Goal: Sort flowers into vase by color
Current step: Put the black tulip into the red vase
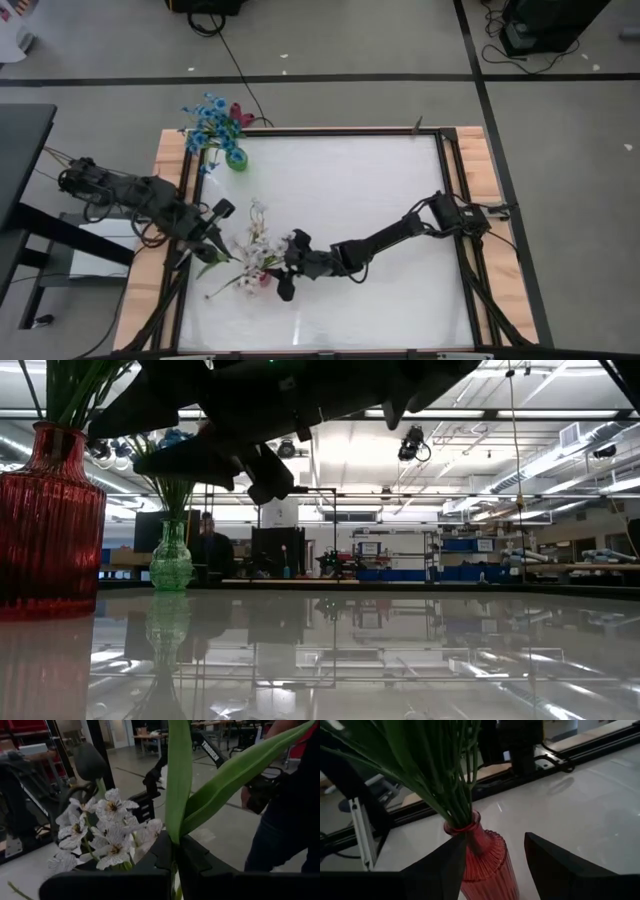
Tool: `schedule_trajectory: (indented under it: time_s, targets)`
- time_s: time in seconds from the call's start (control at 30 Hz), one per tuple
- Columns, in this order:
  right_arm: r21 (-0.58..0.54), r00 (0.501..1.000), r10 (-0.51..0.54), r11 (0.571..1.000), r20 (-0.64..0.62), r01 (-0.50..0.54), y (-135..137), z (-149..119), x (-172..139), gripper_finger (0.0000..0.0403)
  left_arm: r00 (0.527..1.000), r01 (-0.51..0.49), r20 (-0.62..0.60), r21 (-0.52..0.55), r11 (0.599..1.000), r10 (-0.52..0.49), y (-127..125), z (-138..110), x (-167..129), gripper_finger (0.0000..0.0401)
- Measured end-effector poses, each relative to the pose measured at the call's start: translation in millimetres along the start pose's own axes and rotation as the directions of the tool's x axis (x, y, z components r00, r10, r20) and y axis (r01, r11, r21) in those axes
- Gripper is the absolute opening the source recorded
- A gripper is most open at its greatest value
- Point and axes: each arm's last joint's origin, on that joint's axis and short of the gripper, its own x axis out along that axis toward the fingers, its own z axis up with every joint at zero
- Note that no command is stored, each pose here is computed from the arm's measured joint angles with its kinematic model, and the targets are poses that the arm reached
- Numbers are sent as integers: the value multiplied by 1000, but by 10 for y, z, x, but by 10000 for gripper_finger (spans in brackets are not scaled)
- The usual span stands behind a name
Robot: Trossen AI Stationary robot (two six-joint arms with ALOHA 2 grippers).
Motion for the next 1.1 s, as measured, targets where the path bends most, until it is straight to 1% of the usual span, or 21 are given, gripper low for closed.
schedule_trajectory:
  time_s: [0.2, 0.5, 0.63, 0.73, 0.8, 0.93, 1.1]
  targets:
    - [0, 1000, 14, 1000, -8, -14, -29, 13, 15, 209, 999, -13, -30, -9, 1000, 13, 15, -30, 44, 14]
    - [7, 1000, 21, 1000, 8, -21, -23, 30, 15, 209, 997, -8, -77, -32, 999, 6, 30, -77, 112, 14]
    - [8, 1000, 22, 1000, 9, -22, -22, 32, 15, 209, 995, -9, -96, -63, 998, 3, 44, -98, 164, 15]
    - [13, 1000, 24, 1000, 11, -24, -20, 33, 15, 209, 996, -52, -81, -103, 993, 44, 65, -81, 186, 21]
    - [17, 1000, 24, 1000, 12, -24, -19, 34, 15, 209, 994, -81, -79, -109, 991, 73, 74, -77, 187, 24]
    - [18, 1000, 26, 999, 13, -26, -18, 36, 15, 208, 987, -127, -113, -115, 985, 114, 84, -107, 183, 27]
    - [18, 999, 42, 999, 6, -42, -14, 33, 14, 208, 979, -160, -149, -168, 973, 136, 91, -141, 194, 28]
